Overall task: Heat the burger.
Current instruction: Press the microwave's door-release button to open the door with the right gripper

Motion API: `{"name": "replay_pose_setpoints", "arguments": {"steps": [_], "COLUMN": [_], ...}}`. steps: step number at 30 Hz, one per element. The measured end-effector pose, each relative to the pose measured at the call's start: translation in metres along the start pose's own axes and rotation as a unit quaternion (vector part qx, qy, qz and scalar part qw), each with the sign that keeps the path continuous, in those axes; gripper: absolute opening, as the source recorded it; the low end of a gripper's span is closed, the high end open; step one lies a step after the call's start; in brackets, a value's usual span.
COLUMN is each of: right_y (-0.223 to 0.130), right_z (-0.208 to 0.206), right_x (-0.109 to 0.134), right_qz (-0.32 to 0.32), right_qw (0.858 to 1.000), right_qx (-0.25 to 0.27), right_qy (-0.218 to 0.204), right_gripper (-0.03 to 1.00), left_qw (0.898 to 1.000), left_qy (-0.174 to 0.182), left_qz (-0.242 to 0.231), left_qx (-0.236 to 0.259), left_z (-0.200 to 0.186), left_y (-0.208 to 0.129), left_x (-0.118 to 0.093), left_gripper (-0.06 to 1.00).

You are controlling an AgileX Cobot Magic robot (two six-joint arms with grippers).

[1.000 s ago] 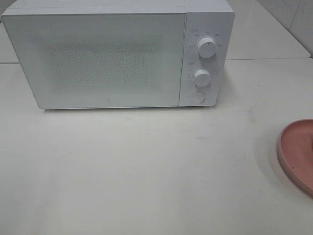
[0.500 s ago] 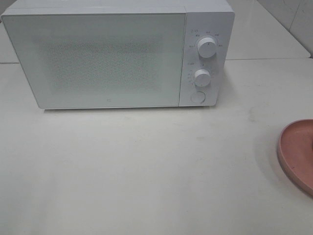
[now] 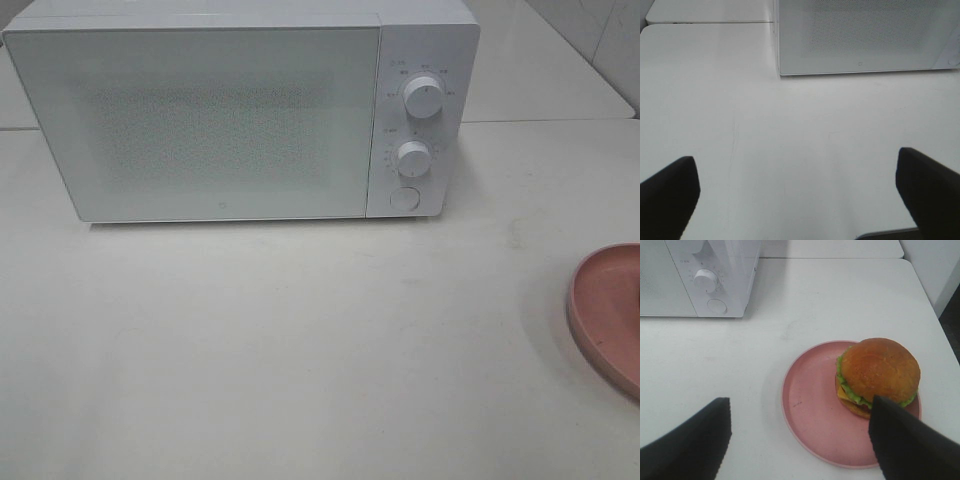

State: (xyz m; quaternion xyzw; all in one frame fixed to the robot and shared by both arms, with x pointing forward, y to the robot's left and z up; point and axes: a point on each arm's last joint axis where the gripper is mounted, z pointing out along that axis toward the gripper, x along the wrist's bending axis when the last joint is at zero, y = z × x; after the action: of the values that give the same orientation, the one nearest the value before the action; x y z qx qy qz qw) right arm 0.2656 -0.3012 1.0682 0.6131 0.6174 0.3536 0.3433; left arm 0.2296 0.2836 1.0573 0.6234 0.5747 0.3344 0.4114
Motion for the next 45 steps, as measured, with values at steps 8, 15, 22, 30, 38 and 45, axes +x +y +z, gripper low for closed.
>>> {"name": "replay_pose_setpoints", "arguments": {"steps": [8, 15, 22, 30, 38, 45], "right_y": [0.018, 0.028, 0.039, 0.049, 0.058, 0.064], "right_z": [0.022, 0.038, 0.058, 0.078, 0.101, 0.126], "right_x": [0.002, 0.004, 0.006, 0.008, 0.010, 0.012], "right_qz": [-0.003, -0.005, -0.007, -0.009, -0.010, -0.011], "right_qw": [1.000, 1.000, 1.000, 1.000, 1.000, 1.000], "right_qx": [0.003, 0.009, 0.010, 0.002, -0.010, -0.018], "right_qy": [0.002, 0.004, 0.006, 0.009, 0.014, 0.018], "right_gripper": [0.75, 0.75, 0.75, 0.75, 0.75, 0.75], "left_qw": [1.000, 1.000, 1.000, 1.000, 1.000, 1.000], "left_qy": [0.000, 0.000, 0.000, 0.000, 0.000, 0.000], "left_qz": [0.000, 0.000, 0.000, 0.000, 0.000, 0.000], "left_qx": [0.000, 0.000, 0.000, 0.000, 0.000, 0.000], "left_z": [0.000, 0.000, 0.000, 0.000, 0.000, 0.000], "left_y": [0.000, 0.000, 0.000, 0.000, 0.000, 0.000], "left_x": [0.000, 0.000, 0.000, 0.000, 0.000, 0.000], "left_gripper": [0.99, 0.99, 0.99, 0.99, 0.99, 0.99]}}
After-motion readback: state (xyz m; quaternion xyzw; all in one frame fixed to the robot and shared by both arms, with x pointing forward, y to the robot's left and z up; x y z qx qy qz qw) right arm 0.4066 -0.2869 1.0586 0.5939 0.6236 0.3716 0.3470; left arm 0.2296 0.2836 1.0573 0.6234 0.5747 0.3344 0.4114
